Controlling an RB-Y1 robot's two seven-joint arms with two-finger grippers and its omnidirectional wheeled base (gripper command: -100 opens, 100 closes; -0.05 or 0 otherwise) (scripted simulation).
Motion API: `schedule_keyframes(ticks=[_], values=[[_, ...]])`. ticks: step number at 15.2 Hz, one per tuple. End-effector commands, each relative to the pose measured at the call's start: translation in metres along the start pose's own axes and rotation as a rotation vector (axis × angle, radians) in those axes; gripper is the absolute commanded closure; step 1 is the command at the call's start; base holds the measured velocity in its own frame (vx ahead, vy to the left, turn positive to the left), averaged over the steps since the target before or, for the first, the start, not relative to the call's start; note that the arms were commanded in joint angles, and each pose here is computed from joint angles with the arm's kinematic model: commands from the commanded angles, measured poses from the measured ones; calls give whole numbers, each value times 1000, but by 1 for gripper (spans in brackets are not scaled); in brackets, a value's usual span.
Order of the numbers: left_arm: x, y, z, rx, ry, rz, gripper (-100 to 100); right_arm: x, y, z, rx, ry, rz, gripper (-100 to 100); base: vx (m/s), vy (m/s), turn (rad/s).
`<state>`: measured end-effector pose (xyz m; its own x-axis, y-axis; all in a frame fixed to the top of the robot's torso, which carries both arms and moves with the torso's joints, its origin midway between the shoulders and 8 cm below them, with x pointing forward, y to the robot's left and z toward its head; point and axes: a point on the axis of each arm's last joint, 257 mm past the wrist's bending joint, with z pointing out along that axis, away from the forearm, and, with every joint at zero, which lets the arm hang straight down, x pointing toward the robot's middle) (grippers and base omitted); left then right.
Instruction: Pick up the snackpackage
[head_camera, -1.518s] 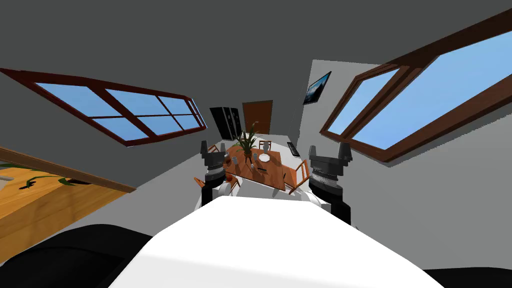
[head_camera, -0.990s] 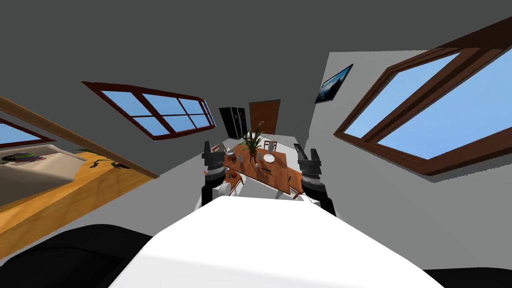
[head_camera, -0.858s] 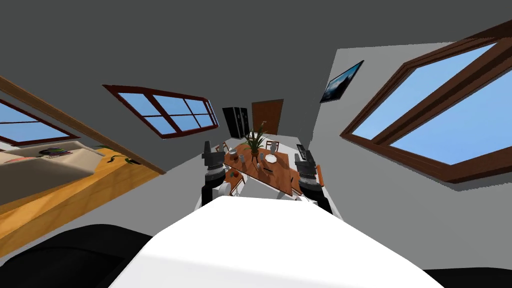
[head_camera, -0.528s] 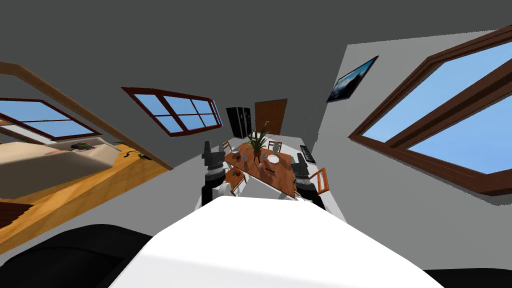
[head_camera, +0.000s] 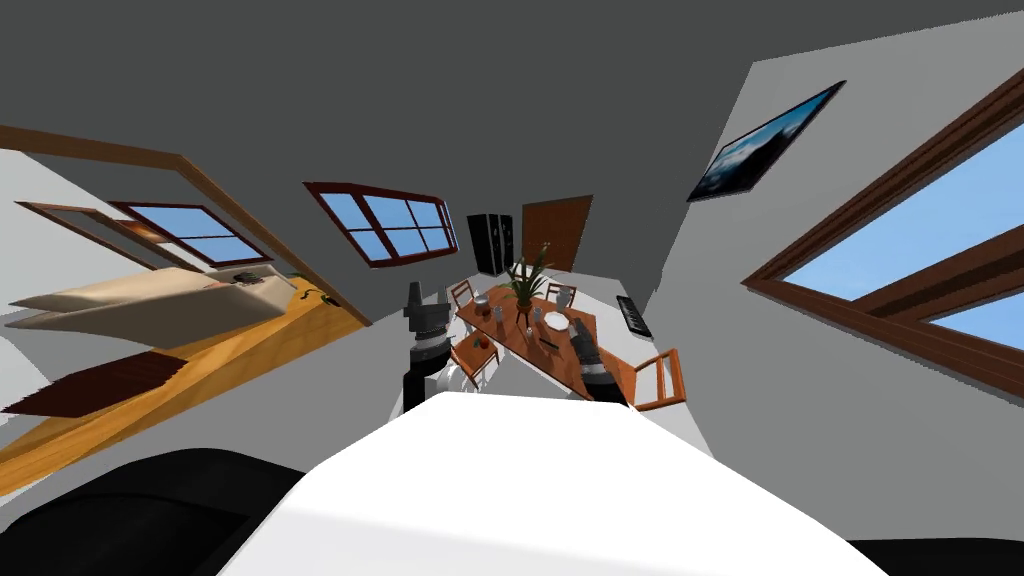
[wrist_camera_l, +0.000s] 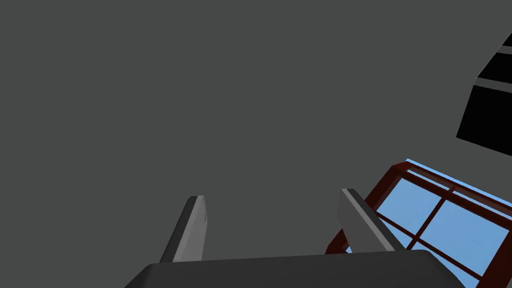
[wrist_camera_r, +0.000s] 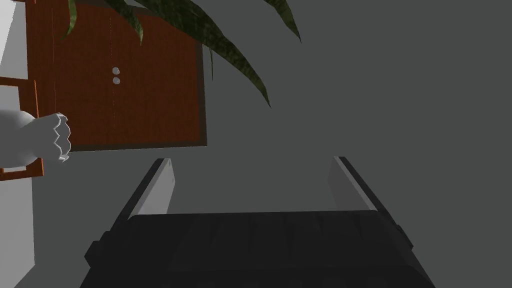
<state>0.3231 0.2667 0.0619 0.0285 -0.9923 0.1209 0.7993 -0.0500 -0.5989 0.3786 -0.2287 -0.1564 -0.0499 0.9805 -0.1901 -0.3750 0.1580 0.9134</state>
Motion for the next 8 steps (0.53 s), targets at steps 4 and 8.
schedule_keyframes(ticks=[4, 8], values=[[0, 0, 0, 0, 0, 0, 0, 24, -51, -24, 121, 83, -32, -100, 7, 25, 237], [0, 0, 0, 0, 0, 0, 0, 38, -79, -40, 186, 136, -54, -100, 11, 18, 131]])
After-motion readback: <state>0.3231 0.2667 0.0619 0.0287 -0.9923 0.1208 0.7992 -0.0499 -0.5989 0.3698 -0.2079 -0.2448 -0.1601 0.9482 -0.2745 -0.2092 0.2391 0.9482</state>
